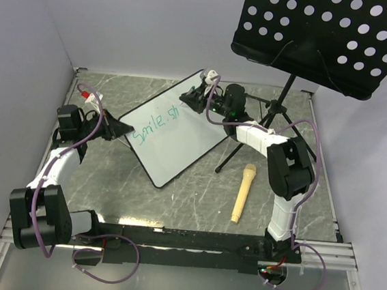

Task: Write a sentence on the whiteboard
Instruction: Pick up the sentence from the whiteboard.

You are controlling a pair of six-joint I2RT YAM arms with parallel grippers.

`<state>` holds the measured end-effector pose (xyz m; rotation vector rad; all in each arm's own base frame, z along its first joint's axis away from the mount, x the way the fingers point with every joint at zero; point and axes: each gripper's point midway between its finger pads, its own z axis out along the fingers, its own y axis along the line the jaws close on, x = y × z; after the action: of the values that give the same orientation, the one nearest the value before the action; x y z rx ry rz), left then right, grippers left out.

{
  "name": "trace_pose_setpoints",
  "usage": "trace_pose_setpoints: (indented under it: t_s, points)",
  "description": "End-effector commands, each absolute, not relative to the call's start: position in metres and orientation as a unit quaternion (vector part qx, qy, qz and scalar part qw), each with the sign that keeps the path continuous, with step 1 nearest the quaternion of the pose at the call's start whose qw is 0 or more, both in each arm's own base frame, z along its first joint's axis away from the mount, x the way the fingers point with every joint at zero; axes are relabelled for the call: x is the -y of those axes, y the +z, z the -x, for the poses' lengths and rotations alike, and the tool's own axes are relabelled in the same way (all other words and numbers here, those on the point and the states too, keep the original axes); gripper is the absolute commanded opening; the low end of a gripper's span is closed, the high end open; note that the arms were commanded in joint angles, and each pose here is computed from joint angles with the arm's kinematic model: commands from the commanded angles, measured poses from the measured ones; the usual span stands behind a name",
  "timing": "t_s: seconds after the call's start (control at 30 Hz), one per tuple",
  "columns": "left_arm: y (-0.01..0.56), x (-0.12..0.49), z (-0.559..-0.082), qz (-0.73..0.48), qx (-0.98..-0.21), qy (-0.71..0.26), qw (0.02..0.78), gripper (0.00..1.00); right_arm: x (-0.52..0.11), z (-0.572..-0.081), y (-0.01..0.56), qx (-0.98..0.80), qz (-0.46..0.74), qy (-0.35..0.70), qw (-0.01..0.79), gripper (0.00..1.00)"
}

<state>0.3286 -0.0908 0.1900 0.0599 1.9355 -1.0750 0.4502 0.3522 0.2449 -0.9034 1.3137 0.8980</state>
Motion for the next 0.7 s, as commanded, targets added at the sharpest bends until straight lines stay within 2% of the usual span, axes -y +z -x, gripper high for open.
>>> trace_pose_setpoints:
  t_s: [0.0,0.67]
  points:
    - [0.1487,0.0707,-0.3395,-0.077,-0.816,-0.327,0.47,0.01,-0.3599,-0.4569,0.2689,-0.54,0.395,0.383,0.637,0.0]
    - [0.1483,0.0723,-0.3384,-0.08,-0.816,-0.332,0.467,0.01,-0.3689,-0.4636,0.2662,-0.544,0.39,0.388,0.633,0.0]
